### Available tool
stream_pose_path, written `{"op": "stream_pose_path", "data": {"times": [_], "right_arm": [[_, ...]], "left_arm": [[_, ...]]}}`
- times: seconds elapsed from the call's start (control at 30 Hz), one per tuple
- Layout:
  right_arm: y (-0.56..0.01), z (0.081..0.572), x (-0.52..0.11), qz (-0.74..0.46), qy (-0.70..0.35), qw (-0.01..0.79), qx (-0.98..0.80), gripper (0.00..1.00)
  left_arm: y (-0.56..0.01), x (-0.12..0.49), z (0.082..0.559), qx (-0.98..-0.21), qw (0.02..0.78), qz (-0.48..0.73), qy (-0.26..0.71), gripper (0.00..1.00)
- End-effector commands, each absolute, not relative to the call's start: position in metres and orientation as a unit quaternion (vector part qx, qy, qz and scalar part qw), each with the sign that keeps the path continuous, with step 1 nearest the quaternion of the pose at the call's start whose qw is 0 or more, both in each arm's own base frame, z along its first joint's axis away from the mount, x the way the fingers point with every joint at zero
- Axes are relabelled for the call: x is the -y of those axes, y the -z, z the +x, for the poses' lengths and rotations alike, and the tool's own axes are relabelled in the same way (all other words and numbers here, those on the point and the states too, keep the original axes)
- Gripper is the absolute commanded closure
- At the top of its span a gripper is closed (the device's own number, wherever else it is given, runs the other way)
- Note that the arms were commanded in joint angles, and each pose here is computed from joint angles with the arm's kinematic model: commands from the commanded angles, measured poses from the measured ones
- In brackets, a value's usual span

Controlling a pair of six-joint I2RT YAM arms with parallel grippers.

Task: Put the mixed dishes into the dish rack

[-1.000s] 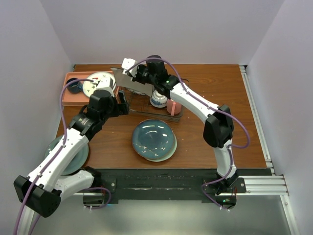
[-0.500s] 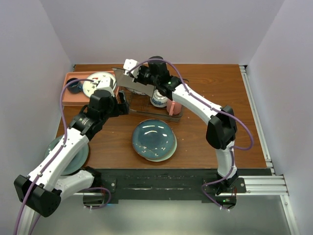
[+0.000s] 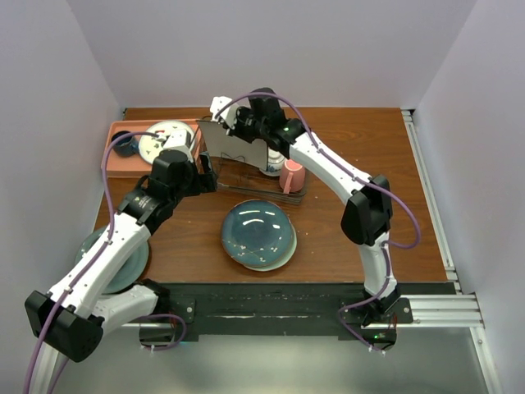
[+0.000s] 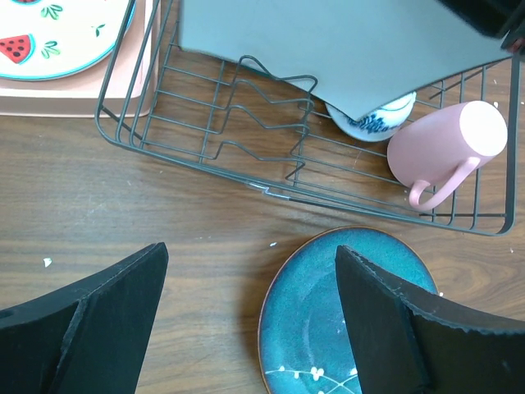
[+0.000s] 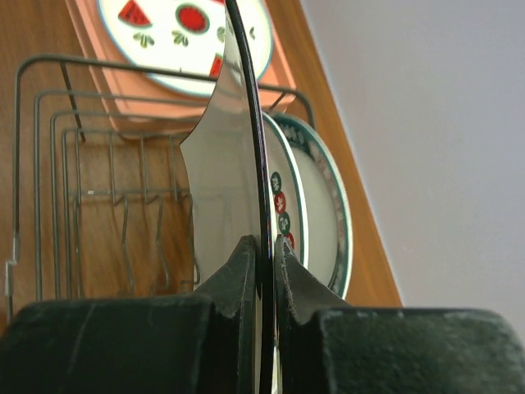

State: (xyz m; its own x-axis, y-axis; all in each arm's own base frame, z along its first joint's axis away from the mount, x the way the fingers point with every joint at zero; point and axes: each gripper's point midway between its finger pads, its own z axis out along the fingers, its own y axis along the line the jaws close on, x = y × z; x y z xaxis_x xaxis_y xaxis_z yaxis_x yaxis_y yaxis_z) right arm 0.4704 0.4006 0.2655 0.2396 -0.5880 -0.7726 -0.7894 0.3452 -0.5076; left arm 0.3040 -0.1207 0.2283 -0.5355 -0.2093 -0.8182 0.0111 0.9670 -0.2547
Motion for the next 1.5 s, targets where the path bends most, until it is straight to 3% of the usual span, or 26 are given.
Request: {"op": "stream_pose_path", "data": {"times": [0.0, 0.3, 0.6, 1.1, 1.23, 1.27, 1.37, 1.47], "right_arm": [[-0.326, 0.489, -0.402, -0.539, -0.077, 0.619, -0.566, 1.0], [-0.299, 0.499, -0.419, -0.514, -0.115, 0.623, -0.578, 1.0], [-0.334, 0.5, -0.426, -0.474, -0.137, 0.677, -0.547, 1.0], [-0.302, 0.529, -0.438, -0.458, -0.129, 0.667, -0.574, 0.99], [-0.293, 0.538, -0.435, -0.444, -0.115, 0.665, -0.589, 0.79], [-0.293, 0.54, -0.433, -0.437, -0.11, 0.667, -0.594, 0.67], [-0.296, 0.542, -0.426, -0.425, -0.102, 0.67, -0.601, 0.56], [-0.302, 0.538, -0.422, -0.419, -0.104, 0.674, -0.6, 0.51]], "left_arm": [[-0.241, 0.121, 0.311, -0.858, 0.496, -0.061, 0.121, 0.12], [-0.236, 0.123, 0.31, -0.861, 0.49, -0.062, 0.124, 0.12], [-0.234, 0.122, 0.309, -0.862, 0.488, -0.061, 0.122, 0.12], [-0.23, 0.121, 0.308, -0.864, 0.486, -0.059, 0.121, 0.12], [-0.229, 0.123, 0.308, -0.864, 0.484, -0.059, 0.123, 0.12], [-0.229, 0.123, 0.308, -0.864, 0.485, -0.058, 0.123, 0.12], [-0.229, 0.123, 0.308, -0.864, 0.484, -0.059, 0.124, 0.12], [-0.229, 0.123, 0.308, -0.864, 0.484, -0.058, 0.124, 0.12]]}}
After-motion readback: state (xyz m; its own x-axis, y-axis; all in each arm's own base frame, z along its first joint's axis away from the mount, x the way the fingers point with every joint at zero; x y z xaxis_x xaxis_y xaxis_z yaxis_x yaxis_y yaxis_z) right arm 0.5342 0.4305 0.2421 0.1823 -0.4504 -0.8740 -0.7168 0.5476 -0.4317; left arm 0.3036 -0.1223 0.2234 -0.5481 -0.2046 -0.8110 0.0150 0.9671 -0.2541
